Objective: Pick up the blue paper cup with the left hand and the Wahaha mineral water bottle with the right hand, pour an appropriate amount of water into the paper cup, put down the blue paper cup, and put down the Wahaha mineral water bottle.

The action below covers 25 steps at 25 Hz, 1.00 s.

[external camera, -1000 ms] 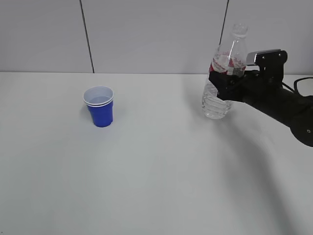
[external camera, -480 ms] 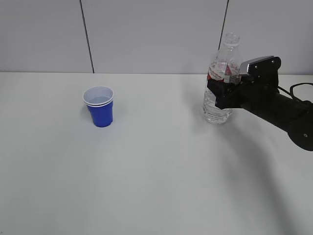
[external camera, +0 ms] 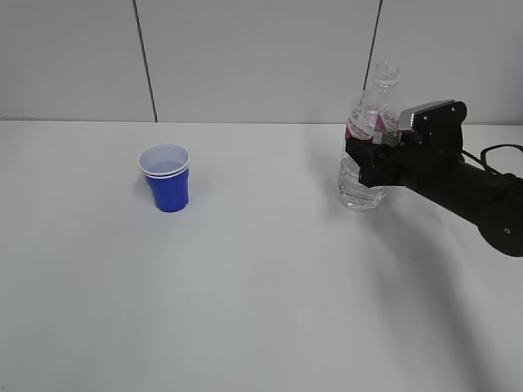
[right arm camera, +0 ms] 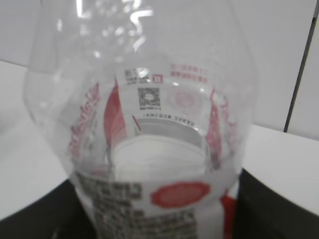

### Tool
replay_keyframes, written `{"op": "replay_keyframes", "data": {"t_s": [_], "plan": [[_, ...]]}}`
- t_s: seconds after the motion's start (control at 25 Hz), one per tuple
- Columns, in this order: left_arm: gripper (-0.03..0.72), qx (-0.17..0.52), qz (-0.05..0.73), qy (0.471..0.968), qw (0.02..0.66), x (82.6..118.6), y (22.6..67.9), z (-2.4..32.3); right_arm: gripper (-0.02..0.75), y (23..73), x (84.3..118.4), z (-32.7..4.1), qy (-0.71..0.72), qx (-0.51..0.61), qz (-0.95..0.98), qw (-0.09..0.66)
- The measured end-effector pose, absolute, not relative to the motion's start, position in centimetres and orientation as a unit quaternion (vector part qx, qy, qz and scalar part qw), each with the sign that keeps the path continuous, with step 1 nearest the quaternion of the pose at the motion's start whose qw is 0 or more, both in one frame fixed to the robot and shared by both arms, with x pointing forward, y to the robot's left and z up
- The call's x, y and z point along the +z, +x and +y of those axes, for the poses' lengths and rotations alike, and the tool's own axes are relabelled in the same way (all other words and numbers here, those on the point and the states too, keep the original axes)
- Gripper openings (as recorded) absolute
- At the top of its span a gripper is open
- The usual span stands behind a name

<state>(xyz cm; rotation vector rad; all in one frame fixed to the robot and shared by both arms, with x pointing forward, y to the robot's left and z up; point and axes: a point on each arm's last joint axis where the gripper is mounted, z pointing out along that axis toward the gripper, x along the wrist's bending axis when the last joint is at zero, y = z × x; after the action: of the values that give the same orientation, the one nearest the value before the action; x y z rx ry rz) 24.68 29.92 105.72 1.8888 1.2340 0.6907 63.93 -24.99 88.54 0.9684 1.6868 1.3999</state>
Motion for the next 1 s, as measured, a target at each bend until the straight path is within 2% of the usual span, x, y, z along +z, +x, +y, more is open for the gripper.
{"op": "replay_keyframes", "data": {"t_s": [0.64, 0.88, 1.0], "plan": [[0.512, 0.271, 0.484, 0.74, 0.381, 105.72, 24.68, 29.92, 0.423, 63.98, 87.93, -24.84, 0.368, 0.563, 0.643, 0.365], [0.512, 0.271, 0.484, 0.74, 0.381, 105.72, 24.68, 29.92, 0.539, 63.99, 87.93, -24.83, 0.366, 0.565, 0.642, 0.366], [0.511, 0.271, 0.484, 0.74, 0.381, 105.72, 24.68, 29.92, 0.559, 63.99, 87.93, -24.83, 0.366, 0.565, 0.642, 0.366]]}}
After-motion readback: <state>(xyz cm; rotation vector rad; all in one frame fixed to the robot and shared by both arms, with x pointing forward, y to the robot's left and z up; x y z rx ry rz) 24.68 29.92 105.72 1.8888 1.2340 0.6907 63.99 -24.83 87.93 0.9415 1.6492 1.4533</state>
